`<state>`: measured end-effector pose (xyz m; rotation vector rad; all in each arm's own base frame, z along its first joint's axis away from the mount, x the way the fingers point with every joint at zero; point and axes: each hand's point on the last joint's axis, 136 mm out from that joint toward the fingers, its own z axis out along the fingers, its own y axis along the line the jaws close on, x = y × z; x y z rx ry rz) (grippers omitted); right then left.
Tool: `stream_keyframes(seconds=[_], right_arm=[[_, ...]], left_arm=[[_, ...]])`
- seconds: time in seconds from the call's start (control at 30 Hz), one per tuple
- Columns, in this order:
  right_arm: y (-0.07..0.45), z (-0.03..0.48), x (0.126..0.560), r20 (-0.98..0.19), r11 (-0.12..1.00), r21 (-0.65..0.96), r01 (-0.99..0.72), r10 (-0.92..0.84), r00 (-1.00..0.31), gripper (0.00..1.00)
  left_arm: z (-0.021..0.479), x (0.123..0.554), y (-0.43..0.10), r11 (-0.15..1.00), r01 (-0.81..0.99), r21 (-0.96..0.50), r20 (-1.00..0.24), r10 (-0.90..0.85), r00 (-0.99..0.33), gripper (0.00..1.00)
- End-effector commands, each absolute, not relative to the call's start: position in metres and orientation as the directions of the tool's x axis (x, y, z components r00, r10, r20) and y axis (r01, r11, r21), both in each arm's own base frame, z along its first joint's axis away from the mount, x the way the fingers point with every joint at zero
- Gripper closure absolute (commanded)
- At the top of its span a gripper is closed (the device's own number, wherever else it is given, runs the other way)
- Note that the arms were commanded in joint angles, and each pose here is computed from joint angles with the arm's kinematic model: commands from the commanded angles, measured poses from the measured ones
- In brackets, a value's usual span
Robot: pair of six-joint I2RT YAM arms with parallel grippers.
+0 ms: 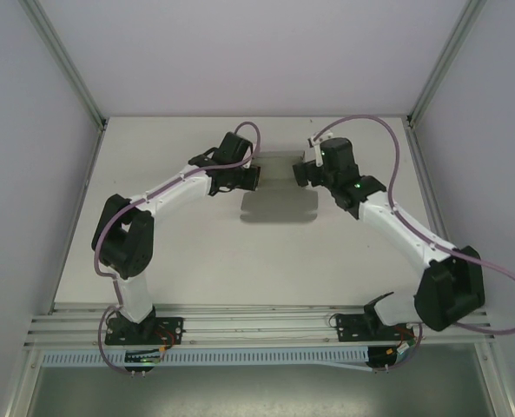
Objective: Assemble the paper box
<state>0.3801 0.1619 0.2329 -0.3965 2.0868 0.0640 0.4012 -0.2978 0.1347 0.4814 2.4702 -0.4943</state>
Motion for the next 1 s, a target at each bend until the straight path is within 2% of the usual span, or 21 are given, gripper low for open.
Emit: stream_keyframes(seconds=[0.0,0.07,0.23,0.3,0.43,0.57,0.63,0.7,0.8,0.97], right_arm=[[0.16,0.264,0.352,-0.896,0.946,-0.016,-0.325,-0.158,-0.414,0.01],[0.144,0.269,0.341,-0.908,0.962,0.007,-0.274,-0.109,-0.405,0.01],[0.097,0.265,0.325,-0.901,0.99,0.032,-0.138,-0.031,-0.432,0.01],[0.084,0.258,0.323,-0.891,0.994,0.043,-0.104,-0.009,-0.455,0.01],[0.065,0.241,0.323,-0.863,0.999,0.026,-0.048,-0.001,-0.505,0.01],[0.06,0.229,0.328,-0.841,0.999,0.005,-0.034,-0.015,-0.54,0.01],[0.059,0.222,0.33,-0.824,0.999,-0.002,-0.032,-0.02,-0.566,0.01],[0.058,0.217,0.332,-0.807,1.0,-0.009,-0.029,-0.025,-0.59,0.01],[0.056,0.209,0.335,-0.788,1.0,-0.016,-0.021,-0.025,-0.615,0.01],[0.059,0.201,0.337,-0.767,0.999,-0.013,-0.032,-0.031,-0.641,0.01]], left_arm=[[0.143,0.382,-0.298,0.696,0.718,-0.03,-0.635,0.541,-0.551,1.0],[0.143,0.365,-0.297,0.563,0.826,0.03,-0.613,0.663,-0.43,1.0],[0.151,0.329,-0.295,0.245,0.967,0.069,-0.533,0.828,-0.172,1.0],[0.148,0.33,-0.288,0.183,0.98,0.08,-0.456,0.881,-0.127,1.0],[0.13,0.345,-0.27,0.17,0.984,0.044,-0.229,0.961,-0.156,1.0],[0.123,0.35,-0.275,0.142,0.99,-0.014,-0.161,0.977,-0.142,1.0],[0.114,0.357,-0.27,0.149,0.989,0.008,-0.097,0.984,-0.147,1.0],[0.096,0.367,-0.257,0.157,0.985,0.077,0.028,0.987,-0.159,1.0],[0.065,0.371,-0.243,0.113,0.983,0.146,0.166,0.977,-0.137,1.0],[0.041,0.376,-0.262,0.125,0.972,0.202,0.184,0.969,-0.162,1.0]])
